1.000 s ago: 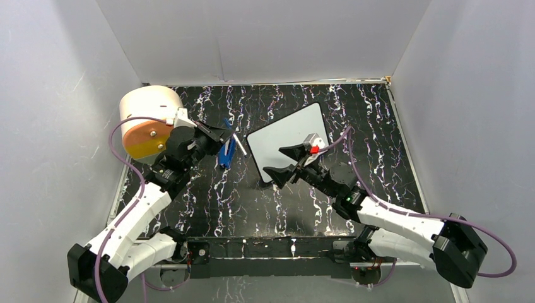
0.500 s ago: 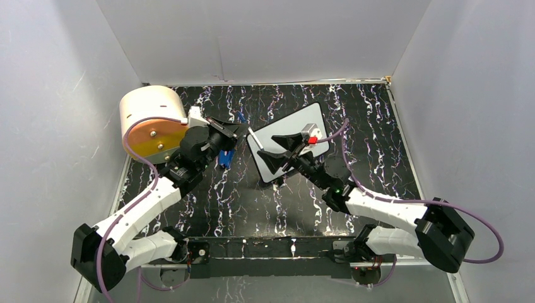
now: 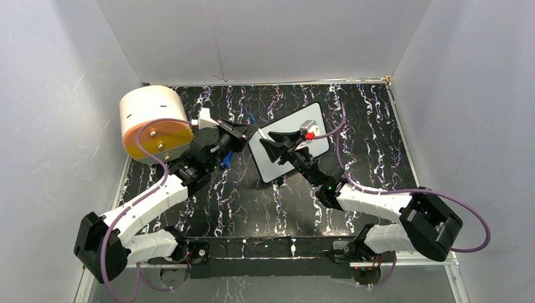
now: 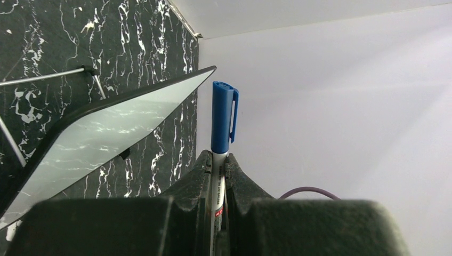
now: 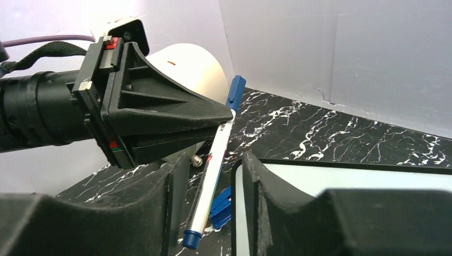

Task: Write a sentence on the whiteboard
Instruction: Open the whiteboard marker at the center of the board.

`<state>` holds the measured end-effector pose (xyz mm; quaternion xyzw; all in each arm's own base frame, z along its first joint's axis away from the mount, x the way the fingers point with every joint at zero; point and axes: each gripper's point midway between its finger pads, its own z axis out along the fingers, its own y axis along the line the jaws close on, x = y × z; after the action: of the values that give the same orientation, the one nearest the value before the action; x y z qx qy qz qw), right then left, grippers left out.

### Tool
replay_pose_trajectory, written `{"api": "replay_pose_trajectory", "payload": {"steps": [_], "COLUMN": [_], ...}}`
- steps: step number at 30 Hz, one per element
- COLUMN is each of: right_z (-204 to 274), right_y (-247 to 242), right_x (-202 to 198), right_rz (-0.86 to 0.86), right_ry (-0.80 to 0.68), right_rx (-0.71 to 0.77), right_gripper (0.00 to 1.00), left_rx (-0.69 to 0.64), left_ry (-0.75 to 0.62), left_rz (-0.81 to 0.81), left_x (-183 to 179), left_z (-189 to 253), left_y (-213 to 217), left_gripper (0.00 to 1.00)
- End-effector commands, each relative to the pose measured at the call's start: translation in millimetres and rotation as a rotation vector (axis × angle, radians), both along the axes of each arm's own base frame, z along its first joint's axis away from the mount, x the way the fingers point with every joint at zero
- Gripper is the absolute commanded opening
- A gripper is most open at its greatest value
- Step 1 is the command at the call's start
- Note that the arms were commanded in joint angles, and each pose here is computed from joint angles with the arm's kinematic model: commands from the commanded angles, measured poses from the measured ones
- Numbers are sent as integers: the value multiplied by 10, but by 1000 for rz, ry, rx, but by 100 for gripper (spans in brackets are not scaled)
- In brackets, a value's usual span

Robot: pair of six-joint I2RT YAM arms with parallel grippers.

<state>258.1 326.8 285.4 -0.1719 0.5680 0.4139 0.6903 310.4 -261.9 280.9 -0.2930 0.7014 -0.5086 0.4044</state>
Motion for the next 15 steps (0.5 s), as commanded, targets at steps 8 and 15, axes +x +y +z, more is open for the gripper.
{"api": "replay_pose_trajectory", "payload": {"steps": [8,15], "right_z": [337,317], "right_y": [-4,1], "right_x": [90,69], "right_rz": [-49,-40], "right_ry": [-79,-78], "right_rx": [77,74], "right_gripper": [33,10], "left_rx": [-71,-68], "left_ry": [-40,-19], "left_rz": [14,-1], "left_x": [-9,-34], "left_z": [209,120], "left_y": [-51,-87], "left_gripper": [0,0]}}
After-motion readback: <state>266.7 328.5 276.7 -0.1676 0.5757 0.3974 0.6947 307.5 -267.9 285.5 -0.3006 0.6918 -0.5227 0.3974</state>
